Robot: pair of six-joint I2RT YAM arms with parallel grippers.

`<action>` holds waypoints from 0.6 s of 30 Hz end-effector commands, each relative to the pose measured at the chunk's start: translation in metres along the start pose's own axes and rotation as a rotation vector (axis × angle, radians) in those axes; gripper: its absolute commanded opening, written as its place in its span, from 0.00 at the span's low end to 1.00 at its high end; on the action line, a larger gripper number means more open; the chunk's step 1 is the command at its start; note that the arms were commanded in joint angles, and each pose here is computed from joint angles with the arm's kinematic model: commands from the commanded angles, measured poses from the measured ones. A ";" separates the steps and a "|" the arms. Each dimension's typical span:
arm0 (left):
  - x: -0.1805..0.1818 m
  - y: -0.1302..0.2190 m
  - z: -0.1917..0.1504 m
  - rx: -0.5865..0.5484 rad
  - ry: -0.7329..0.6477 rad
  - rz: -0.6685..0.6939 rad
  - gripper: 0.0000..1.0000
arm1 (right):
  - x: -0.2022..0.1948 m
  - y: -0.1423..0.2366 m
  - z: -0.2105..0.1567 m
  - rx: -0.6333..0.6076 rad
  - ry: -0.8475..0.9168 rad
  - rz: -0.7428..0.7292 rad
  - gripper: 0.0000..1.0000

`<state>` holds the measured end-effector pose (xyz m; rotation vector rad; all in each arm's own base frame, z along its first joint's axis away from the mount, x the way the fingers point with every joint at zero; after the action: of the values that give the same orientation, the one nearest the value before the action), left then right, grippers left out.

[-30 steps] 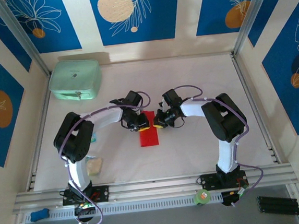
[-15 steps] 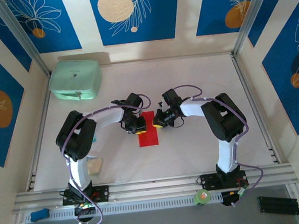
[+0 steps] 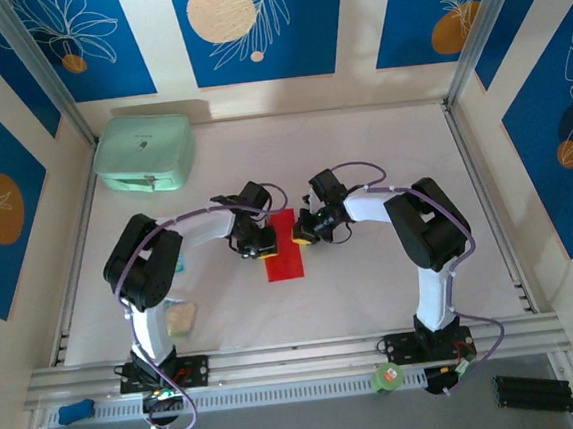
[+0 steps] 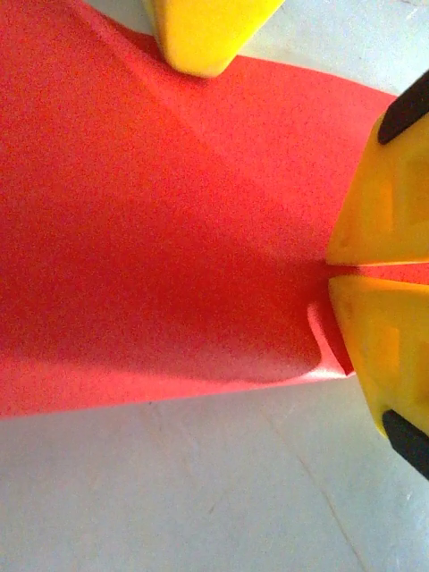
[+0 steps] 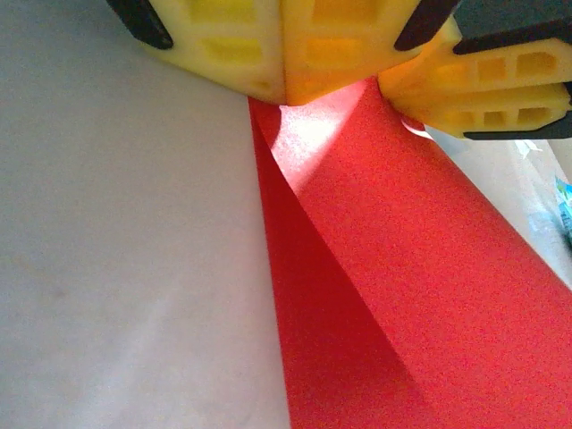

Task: Fold a paper plane with a square sheet of paper (pick it up from the middle)
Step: First fold the square sheet of paper in half at the center of the table.

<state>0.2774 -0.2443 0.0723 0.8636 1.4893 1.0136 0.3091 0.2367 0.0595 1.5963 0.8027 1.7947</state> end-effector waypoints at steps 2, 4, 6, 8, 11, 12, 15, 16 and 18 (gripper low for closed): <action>0.042 -0.006 -0.026 0.093 0.024 0.142 0.15 | -0.039 -0.014 -0.021 0.079 -0.072 -0.180 0.06; 0.046 -0.002 -0.027 0.092 0.009 0.137 0.15 | -0.040 -0.014 -0.021 0.081 -0.075 -0.185 0.06; 0.050 0.005 -0.026 0.086 -0.002 0.132 0.15 | -0.041 -0.014 -0.021 0.083 -0.075 -0.188 0.06; 0.052 0.015 -0.022 0.066 -0.005 0.114 0.15 | -0.041 -0.014 -0.022 0.086 -0.076 -0.189 0.06; 0.044 0.034 -0.015 0.003 -0.014 0.053 0.15 | -0.041 -0.015 -0.022 0.087 -0.074 -0.190 0.06; 0.038 0.039 -0.013 -0.019 -0.021 0.018 0.15 | -0.041 -0.015 -0.022 0.087 -0.075 -0.189 0.06; 0.017 0.049 -0.007 -0.075 -0.012 -0.127 0.15 | -0.041 -0.015 -0.022 0.087 -0.075 -0.188 0.06; 0.011 0.050 -0.006 -0.087 -0.003 -0.168 0.15 | -0.041 -0.015 -0.022 0.088 -0.075 -0.189 0.06; 0.001 0.048 -0.004 -0.101 0.016 -0.244 0.15 | -0.041 -0.015 -0.022 0.088 -0.076 -0.190 0.06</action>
<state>0.2695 -0.2111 0.1081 0.7105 1.4646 0.9856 0.3089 0.2390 0.0598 1.5887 0.8128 1.8072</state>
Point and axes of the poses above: each hand's point on the last joint's axis, 136 mm out from that joint toward the fingers, its own y axis back along the fingers, its own x axis along the line the jaws close on, z = x × y, the point moved 6 cm from there along y, back along the fingers, and after that the axes turned 11 degrees about y, right-handed, at the moved point
